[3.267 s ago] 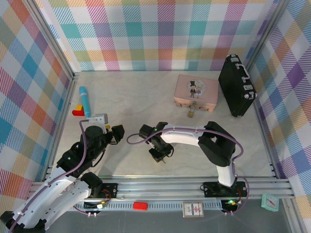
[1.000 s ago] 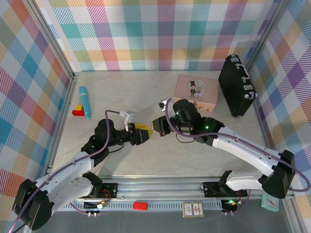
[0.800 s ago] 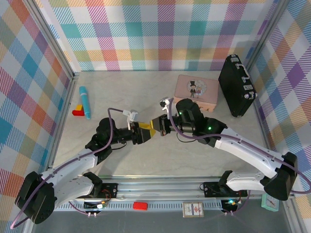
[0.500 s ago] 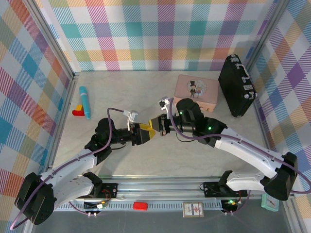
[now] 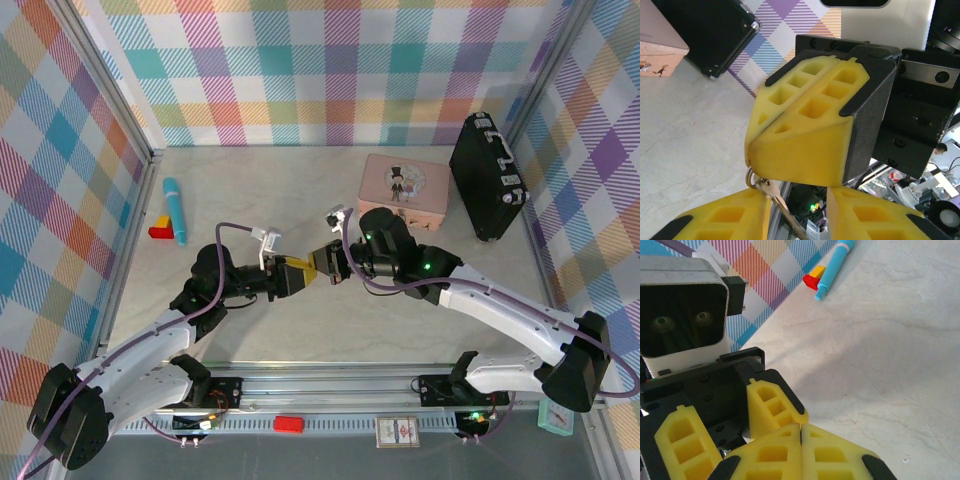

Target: Unlock the padlock with the key

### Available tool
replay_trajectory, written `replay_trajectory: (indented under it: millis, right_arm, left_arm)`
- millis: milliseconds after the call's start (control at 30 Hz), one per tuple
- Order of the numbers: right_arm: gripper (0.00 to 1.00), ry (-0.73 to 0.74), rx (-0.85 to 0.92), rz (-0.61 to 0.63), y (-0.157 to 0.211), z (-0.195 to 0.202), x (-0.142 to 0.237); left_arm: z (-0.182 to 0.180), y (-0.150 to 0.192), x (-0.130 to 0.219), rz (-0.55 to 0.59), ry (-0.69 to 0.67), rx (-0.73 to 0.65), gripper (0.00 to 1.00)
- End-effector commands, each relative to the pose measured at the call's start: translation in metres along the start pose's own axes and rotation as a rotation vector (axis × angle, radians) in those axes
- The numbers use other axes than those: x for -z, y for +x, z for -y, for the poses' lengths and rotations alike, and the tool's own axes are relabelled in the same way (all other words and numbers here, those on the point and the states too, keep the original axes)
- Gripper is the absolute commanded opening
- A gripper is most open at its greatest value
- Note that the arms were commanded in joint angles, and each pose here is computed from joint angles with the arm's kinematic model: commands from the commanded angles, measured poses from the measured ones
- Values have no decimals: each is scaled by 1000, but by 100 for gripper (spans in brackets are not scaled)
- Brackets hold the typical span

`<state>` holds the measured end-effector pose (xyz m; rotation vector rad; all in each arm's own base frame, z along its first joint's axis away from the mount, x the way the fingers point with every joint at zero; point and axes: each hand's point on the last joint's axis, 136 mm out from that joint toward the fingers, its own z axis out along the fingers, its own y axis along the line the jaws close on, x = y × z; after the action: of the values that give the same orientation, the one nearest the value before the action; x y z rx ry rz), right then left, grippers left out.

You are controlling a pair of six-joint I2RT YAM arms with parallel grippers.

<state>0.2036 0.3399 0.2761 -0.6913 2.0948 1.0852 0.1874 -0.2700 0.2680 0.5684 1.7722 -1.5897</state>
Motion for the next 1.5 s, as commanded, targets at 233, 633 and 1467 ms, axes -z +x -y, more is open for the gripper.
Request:
replay_trajectory:
  millis: [233, 633, 1467]
  right_arm:
    - [0, -6, 33, 56, -10, -4, 11]
    - [0, -42, 16, 79, -17, -14, 19]
    - [0, -105, -49, 96, -23, -28, 18]
  left_arm:
    - [12, -15, 3, 19, 0, -70, 28]
    - [-1, -13, 12, 27, -118, -111, 39]
    - [13, -10, -4, -43, -21, -142, 42]
